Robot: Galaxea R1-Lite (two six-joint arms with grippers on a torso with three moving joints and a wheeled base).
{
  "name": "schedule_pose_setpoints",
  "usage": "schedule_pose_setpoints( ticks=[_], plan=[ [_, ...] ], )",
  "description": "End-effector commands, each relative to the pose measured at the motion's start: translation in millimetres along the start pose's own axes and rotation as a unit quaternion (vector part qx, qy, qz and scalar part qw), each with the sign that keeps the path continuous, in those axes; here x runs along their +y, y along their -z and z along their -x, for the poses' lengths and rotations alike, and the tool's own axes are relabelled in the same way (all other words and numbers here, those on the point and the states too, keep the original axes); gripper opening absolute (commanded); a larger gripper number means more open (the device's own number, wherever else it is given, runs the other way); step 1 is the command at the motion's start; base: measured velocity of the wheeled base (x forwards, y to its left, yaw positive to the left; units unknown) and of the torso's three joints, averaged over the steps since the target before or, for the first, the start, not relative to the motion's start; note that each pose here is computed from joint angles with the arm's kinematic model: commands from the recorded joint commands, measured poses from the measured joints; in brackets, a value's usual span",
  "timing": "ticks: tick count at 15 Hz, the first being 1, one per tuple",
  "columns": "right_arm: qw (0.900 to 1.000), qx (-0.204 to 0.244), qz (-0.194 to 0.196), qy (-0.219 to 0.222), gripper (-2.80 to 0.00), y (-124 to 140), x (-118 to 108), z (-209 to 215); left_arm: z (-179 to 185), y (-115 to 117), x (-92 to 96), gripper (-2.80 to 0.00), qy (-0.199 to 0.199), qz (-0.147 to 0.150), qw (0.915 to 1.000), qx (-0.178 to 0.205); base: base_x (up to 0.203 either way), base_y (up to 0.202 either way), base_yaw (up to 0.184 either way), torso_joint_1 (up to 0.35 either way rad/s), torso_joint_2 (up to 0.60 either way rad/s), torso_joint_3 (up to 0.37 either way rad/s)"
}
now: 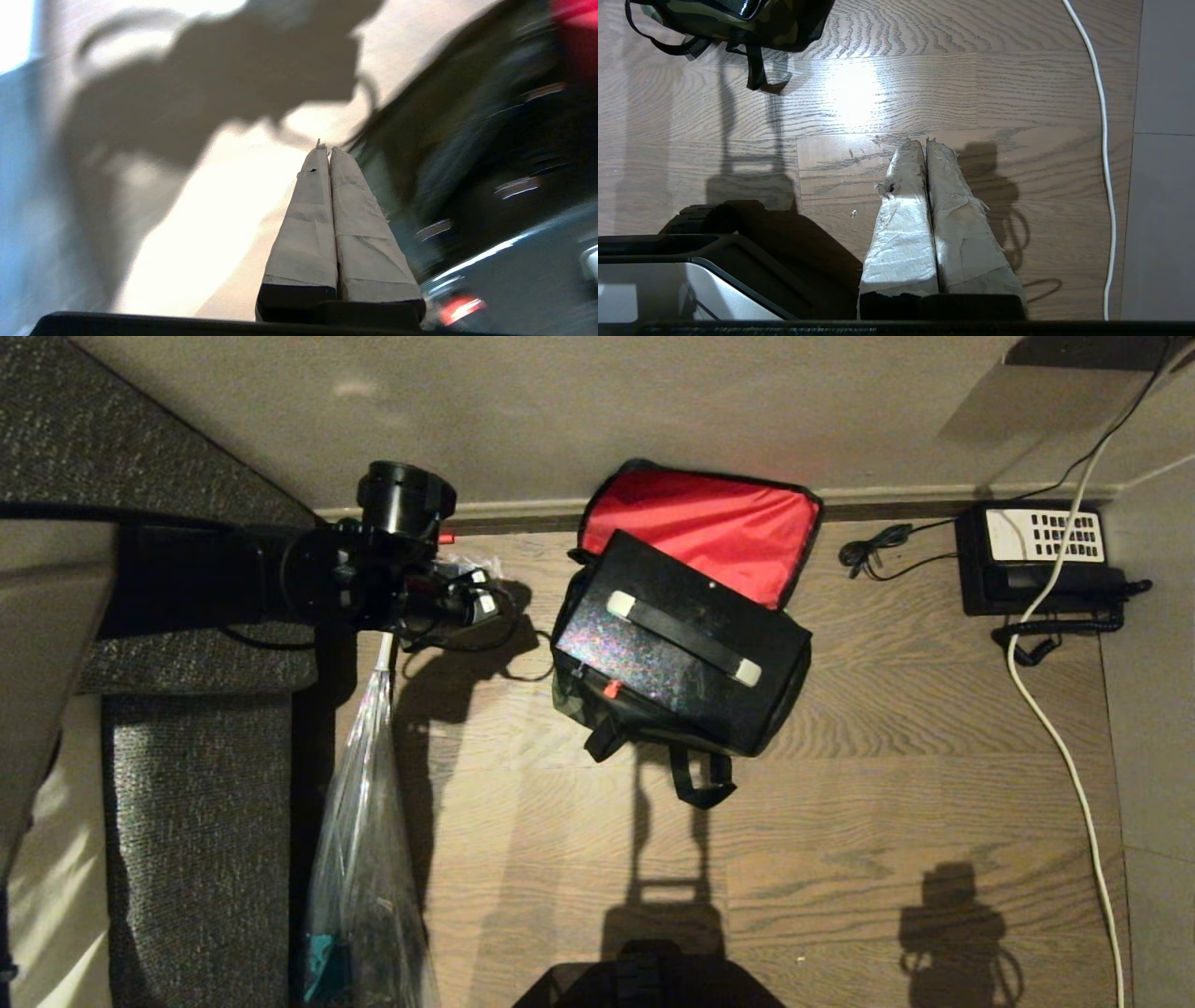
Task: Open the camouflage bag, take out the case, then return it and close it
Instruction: Close the top of the storage box
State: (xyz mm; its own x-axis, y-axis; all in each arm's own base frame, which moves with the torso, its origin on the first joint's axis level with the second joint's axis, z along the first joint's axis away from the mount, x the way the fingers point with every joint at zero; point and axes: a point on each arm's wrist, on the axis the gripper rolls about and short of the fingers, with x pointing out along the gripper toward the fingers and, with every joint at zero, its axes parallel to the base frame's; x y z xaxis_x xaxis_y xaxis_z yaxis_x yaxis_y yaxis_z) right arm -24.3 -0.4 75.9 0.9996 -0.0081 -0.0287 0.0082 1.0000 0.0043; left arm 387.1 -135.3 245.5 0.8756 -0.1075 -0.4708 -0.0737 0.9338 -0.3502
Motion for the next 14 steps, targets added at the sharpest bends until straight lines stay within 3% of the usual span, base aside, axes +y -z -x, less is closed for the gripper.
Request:
schedule_pose_setpoints(
  ticks=[1,5,8,12,14],
  plan=[
    [1.0,-0.013,0.0,0.0,-2.8,1,0,2,51,-10,24.1,-2.8,-0.018,0.01,0.9998,-0.008,0.0,0.0,0.0,0.0,0.0,0.0],
    [1.0,-0.012,0.0,0.0,-2.8,1,0,2,147,22,73.2,-2.8,-0.042,-0.009,0.9991,0.005,0.0,0.0,0.0,0.0,0.0,0.0],
    [1.0,-0.012,0.0,0.0,-2.8,1,0,2,217,68,117.1,-2.8,-0.064,-0.017,0.9978,-0.008,0.0,0.0,0.0,0.0,0.0,0.0],
    [1.0,-0.013,0.0,0.0,-2.8,0,0,2,249,168,172.7,-2.8,-0.099,-0.056,0.9927,0.037,0.0,0.0,0.0,0.0,0.0,0.0],
    [1.0,-0.012,0.0,0.0,-2.8,1,0,2,251,208,190.5,-2.8,-0.093,-0.076,0.9922,0.033,0.0,0.0,0.0,0.0,0.0,0.0]
  ],
)
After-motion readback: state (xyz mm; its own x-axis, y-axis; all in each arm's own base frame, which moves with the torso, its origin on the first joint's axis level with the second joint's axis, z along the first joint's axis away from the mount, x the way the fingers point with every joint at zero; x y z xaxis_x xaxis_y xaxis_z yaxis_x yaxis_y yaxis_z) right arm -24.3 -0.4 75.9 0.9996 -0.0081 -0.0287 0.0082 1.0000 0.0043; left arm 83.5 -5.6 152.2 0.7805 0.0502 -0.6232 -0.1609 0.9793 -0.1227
